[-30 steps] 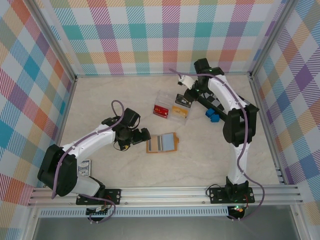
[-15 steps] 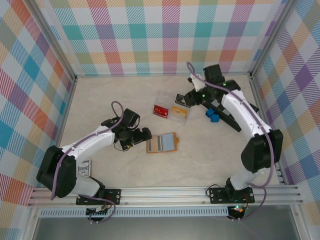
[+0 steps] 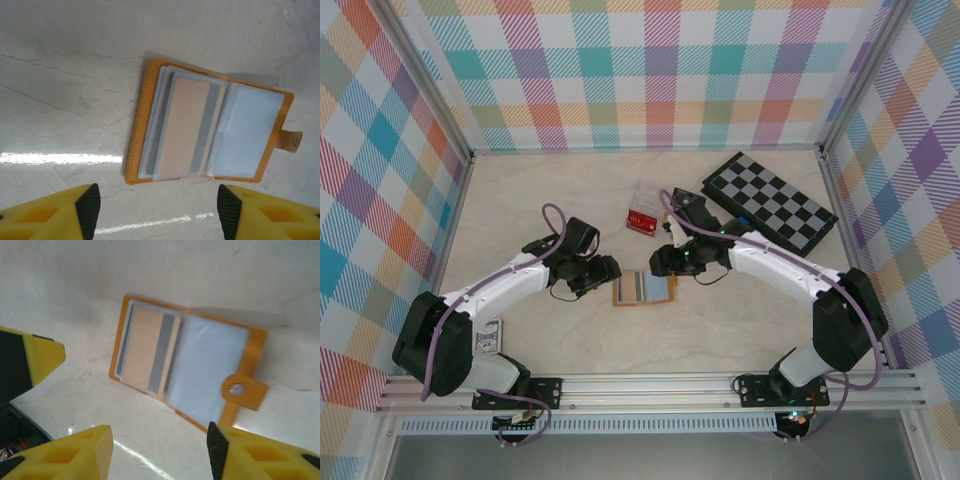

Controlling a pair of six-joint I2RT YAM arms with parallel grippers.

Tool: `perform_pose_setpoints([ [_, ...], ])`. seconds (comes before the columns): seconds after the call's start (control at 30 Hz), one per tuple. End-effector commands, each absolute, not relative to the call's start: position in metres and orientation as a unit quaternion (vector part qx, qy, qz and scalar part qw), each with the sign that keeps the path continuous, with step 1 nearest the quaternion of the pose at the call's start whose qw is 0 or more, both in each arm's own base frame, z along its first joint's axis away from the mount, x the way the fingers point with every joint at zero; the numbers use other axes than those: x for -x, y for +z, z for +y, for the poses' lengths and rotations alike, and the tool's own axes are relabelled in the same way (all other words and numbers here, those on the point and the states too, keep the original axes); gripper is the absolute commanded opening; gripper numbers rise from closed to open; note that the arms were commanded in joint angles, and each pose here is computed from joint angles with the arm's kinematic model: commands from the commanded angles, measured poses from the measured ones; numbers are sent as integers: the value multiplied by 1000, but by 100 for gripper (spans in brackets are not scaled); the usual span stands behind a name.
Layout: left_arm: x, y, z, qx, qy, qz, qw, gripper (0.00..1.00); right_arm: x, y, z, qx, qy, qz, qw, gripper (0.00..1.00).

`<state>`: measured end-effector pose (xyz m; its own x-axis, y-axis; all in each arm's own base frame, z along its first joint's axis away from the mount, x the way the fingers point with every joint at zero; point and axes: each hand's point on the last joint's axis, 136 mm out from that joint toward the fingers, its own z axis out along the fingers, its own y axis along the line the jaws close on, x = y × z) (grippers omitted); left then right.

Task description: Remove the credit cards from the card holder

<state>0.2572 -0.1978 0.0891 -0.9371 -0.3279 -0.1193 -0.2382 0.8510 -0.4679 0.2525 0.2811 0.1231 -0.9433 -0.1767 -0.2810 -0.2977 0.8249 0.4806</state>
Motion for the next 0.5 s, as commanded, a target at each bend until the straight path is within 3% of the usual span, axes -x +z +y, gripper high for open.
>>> perform_pose_setpoints([
  [0.0,-257,80,-205,155,-244,954,80,62,-250,111,314,133,286,944,101,51],
  [0.17,-262,77,-196,171,-235,953,81,59,-246,75,325,156,209,962,82,47],
  [0.47,-264,65,-181,210,-237,946,68,57,-246,45,324,211,94,970,72,50],
])
